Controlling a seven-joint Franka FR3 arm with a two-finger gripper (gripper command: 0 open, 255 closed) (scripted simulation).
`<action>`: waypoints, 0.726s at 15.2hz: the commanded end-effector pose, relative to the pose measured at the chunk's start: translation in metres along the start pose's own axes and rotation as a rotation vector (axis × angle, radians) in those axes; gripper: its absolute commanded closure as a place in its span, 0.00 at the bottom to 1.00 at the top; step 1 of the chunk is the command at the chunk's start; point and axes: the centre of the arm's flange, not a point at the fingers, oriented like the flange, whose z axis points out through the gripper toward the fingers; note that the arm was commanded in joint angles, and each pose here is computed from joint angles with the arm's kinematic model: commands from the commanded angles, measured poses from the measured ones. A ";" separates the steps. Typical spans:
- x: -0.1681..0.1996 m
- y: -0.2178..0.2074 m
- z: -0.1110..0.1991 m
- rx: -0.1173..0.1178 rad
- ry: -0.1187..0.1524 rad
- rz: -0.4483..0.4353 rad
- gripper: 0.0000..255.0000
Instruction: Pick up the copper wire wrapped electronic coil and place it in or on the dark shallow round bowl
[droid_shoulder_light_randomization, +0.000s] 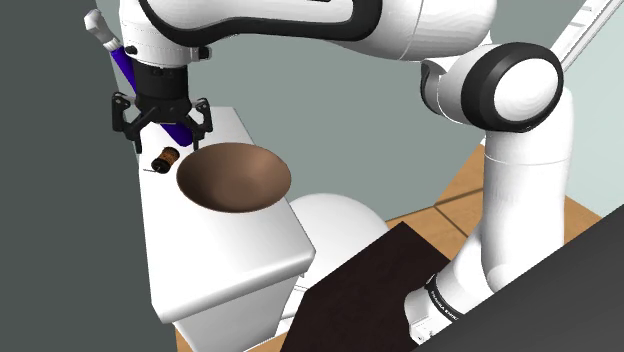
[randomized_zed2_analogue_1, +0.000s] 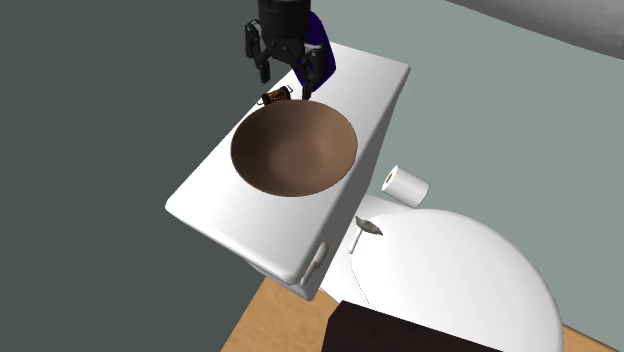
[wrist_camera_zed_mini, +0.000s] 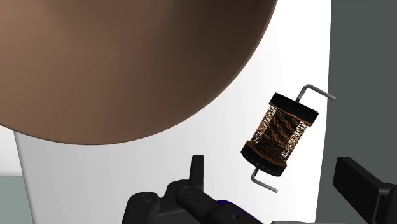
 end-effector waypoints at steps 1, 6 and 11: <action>0.001 0.001 0.007 0.000 0.000 0.000 0.00; 0.001 0.001 0.007 0.000 0.000 0.000 0.00; 0.001 0.001 0.007 0.000 0.000 0.000 1.00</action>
